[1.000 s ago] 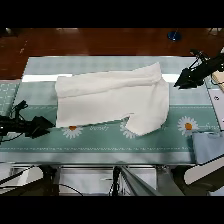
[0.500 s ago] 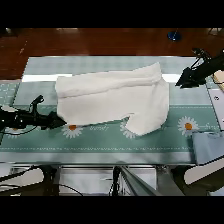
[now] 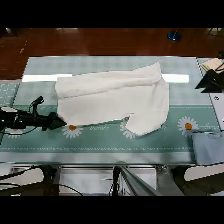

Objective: Fold the shirts.

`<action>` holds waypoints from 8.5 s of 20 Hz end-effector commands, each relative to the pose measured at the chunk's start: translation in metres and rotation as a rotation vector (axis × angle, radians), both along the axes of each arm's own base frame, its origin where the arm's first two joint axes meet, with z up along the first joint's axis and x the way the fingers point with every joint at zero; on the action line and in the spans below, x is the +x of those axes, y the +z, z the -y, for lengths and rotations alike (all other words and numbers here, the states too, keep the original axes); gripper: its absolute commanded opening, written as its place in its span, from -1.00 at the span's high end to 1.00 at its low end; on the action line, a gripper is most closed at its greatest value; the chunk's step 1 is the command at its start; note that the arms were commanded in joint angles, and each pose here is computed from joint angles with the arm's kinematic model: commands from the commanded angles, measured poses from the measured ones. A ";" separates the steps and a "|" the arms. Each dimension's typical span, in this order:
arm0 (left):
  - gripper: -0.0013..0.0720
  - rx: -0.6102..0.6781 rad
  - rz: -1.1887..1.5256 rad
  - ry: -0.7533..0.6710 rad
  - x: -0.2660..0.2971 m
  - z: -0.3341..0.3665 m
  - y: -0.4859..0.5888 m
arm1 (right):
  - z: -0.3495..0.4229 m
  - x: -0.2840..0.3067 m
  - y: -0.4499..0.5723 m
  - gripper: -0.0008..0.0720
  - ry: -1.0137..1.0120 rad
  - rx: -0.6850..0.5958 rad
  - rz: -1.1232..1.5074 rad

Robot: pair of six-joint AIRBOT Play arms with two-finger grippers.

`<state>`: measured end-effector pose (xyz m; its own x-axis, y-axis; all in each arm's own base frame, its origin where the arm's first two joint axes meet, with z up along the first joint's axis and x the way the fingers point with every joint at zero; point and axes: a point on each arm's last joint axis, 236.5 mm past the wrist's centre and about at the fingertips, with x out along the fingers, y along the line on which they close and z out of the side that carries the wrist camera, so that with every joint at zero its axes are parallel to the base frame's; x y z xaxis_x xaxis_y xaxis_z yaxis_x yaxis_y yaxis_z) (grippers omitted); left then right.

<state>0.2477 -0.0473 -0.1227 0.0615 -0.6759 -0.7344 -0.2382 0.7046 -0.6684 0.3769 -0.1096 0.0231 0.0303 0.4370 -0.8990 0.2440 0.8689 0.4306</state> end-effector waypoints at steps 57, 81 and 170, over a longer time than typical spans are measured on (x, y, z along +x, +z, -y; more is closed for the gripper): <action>0.88 0.147 0.585 0.147 0.286 -0.039 0.088 | -0.142 0.228 -0.041 0.93 -0.322 -0.025 0.764; -0.49 0.288 0.752 0.288 0.291 -0.140 0.179 | -0.016 0.190 0.037 -0.51 -0.221 -0.182 0.610; 0.89 -0.089 0.271 -0.044 0.212 0.345 0.078 | -0.207 0.088 0.096 0.93 0.296 0.140 0.445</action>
